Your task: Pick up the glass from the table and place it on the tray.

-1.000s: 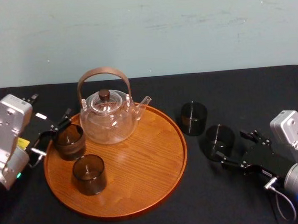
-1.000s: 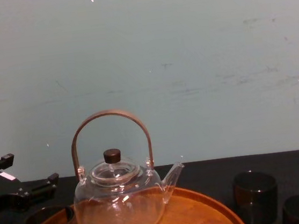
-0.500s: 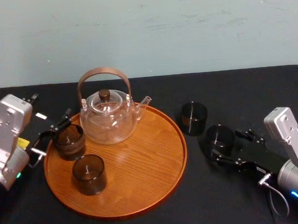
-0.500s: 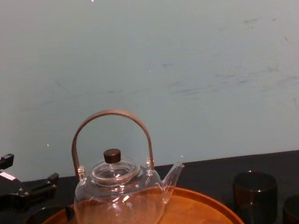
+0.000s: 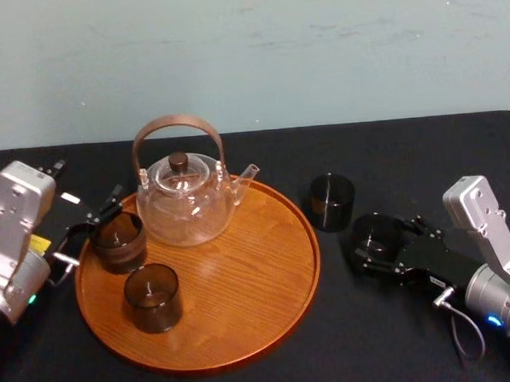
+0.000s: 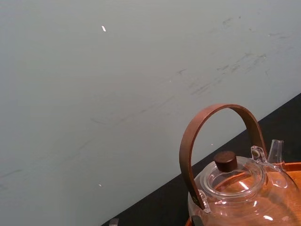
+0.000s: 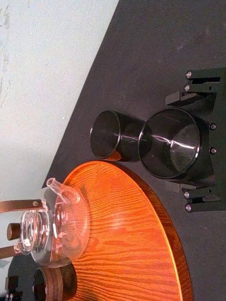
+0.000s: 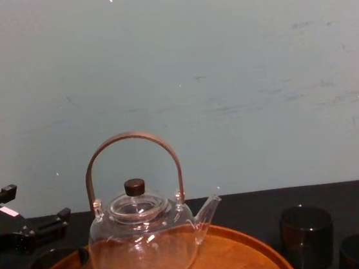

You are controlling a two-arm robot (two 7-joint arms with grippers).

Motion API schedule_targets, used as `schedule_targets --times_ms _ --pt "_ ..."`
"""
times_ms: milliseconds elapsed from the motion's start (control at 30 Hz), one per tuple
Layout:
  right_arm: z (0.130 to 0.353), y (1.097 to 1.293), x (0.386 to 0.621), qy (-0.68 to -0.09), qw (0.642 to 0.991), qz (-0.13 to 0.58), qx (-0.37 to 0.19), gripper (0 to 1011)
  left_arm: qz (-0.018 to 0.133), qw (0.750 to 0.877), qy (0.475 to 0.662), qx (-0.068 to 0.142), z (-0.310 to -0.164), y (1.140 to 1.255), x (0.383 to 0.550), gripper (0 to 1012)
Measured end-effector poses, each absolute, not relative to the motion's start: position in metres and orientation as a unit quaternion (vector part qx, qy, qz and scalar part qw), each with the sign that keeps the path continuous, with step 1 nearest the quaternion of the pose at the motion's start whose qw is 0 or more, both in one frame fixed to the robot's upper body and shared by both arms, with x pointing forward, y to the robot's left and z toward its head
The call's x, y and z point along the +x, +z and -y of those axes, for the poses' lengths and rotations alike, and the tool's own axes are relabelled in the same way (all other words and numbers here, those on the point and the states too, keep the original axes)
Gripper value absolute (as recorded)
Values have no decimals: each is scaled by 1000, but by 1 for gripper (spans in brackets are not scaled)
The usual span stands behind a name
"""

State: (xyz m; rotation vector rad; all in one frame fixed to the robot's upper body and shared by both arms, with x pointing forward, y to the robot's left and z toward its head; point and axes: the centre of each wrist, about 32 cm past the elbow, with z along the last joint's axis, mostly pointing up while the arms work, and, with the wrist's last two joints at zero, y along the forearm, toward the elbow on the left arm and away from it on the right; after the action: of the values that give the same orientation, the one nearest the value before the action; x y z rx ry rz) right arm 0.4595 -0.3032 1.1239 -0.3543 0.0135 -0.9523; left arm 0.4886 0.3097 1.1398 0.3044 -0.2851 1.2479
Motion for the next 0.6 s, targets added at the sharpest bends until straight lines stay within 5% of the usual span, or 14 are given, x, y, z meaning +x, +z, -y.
schedule_targets --times_ms 600 --pt "300 1121 477 -452 878 -8 -157 1002 132 791 580 141 -310 1140 489 1001"
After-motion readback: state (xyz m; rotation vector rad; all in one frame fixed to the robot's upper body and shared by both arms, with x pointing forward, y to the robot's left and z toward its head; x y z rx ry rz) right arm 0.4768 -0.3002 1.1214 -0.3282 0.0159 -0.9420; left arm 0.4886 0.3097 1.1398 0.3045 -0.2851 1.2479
